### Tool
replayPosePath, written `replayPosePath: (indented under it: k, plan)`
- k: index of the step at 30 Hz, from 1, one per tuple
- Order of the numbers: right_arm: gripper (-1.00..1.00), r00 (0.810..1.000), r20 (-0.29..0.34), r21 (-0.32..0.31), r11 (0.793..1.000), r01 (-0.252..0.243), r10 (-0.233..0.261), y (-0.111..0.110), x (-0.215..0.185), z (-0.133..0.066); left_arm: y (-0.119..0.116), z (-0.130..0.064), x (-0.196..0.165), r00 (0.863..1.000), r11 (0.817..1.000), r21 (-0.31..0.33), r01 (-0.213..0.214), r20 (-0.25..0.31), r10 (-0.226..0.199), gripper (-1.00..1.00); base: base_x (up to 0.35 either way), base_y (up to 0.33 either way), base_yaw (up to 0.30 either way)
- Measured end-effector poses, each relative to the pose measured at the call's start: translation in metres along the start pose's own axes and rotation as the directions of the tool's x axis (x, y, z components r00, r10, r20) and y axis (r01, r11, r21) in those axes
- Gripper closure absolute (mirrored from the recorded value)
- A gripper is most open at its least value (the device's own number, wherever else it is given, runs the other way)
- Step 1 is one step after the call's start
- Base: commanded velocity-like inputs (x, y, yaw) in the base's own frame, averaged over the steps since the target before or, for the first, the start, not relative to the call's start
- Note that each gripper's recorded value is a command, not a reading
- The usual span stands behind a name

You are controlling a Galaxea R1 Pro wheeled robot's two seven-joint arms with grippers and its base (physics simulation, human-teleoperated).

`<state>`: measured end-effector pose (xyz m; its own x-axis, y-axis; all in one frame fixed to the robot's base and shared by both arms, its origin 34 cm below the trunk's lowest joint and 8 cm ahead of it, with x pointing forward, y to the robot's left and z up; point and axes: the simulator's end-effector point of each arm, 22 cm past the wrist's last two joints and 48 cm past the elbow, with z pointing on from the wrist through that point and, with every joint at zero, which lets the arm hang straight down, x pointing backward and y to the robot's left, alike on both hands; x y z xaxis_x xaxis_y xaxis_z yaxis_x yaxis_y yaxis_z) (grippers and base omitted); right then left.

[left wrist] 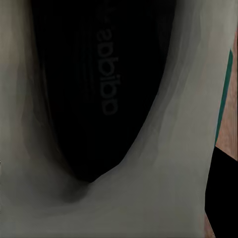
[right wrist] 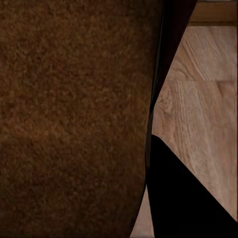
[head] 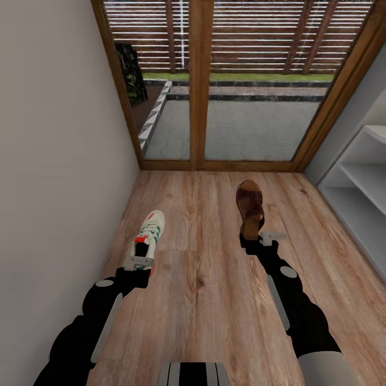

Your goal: Pick up the two gym shoes and the two sandals from the corridor floor and place them onto the hallstand (shoe rack) in the corridor, making sure they are on the rack and not on the floor. Arrange them so the two gym shoes are next to each other and the two sandals are next to each other.

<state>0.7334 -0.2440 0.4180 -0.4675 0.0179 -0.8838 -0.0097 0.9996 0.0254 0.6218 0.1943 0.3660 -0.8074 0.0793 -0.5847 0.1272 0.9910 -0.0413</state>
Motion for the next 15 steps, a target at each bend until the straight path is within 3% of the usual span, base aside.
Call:
replayPosePath:
  k: [15]
  plan:
    - [1.00,1.000,0.009,0.000,1.000,0.000,0.000,0.0001,-0.0054,-0.0018,0.0024,-0.0029,-0.0035,1.000,1.000,-0.003,0.003,0.007,-0.003,1.00,0.000,0.000,-0.266]
